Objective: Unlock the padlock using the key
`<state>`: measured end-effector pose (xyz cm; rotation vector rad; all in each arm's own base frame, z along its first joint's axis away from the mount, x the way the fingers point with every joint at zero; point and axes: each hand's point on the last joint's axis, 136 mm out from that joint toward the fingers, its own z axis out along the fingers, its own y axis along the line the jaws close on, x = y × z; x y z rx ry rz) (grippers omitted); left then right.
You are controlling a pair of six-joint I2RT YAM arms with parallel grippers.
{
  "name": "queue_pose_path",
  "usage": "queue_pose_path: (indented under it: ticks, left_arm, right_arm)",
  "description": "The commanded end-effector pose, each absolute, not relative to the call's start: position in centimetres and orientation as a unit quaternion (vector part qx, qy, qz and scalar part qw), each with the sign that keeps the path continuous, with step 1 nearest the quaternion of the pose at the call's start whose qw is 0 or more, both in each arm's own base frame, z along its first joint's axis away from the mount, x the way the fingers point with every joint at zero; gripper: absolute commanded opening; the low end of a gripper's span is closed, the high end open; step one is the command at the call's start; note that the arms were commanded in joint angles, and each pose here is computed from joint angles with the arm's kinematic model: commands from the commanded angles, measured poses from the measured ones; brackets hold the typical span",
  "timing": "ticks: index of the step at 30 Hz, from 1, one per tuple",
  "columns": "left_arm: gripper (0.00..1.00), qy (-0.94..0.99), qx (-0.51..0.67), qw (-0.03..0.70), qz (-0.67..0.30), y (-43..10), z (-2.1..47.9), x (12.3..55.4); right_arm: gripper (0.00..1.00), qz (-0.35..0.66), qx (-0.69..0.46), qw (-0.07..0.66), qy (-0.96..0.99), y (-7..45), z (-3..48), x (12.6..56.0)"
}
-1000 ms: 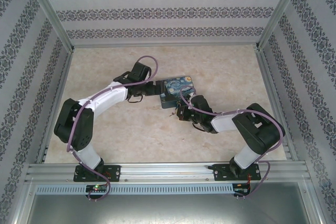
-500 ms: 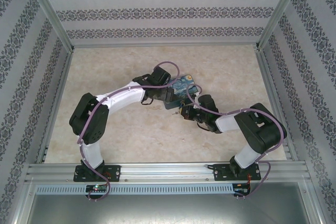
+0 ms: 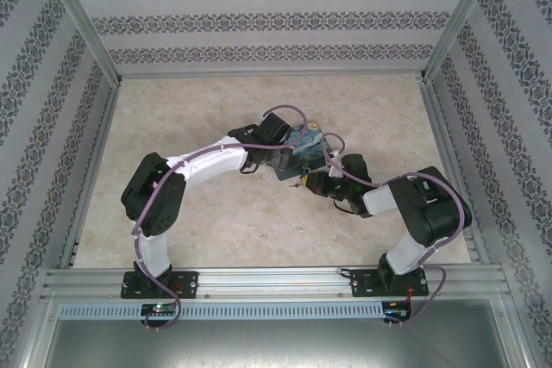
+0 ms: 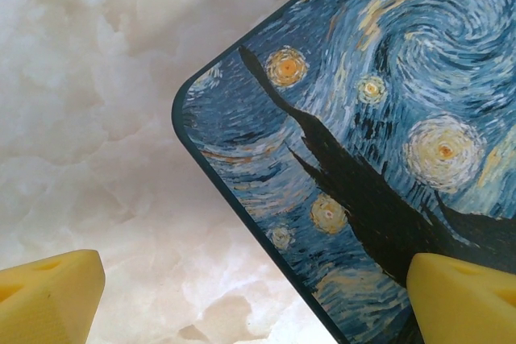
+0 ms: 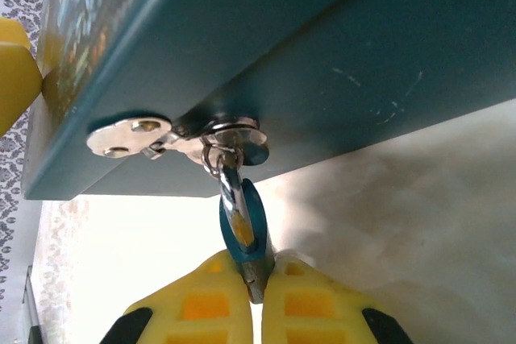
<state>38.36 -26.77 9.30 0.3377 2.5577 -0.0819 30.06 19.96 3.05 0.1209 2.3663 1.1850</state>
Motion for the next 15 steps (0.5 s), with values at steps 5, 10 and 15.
queue_pose_path:
  ticks: [5,10,15]
  left_arm:
    - [0.96,0.970,0.153,0.182,0.041,-23.7,3.9,34.8]
    - [0.96,0.971,0.152,0.180,0.036,-23.9,3.8,34.7]
    - [0.96,0.971,0.152,0.179,0.034,-23.9,3.6,34.6]
  right_arm:
    - [0.25,0.391,0.101,0.202,0.893,16.9,-0.8,27.7]
    - [0.32,0.385,0.114,0.227,0.887,15.7,0.2,27.9]
    - [0.44,0.377,0.125,0.263,0.879,14.2,1.7,28.1]
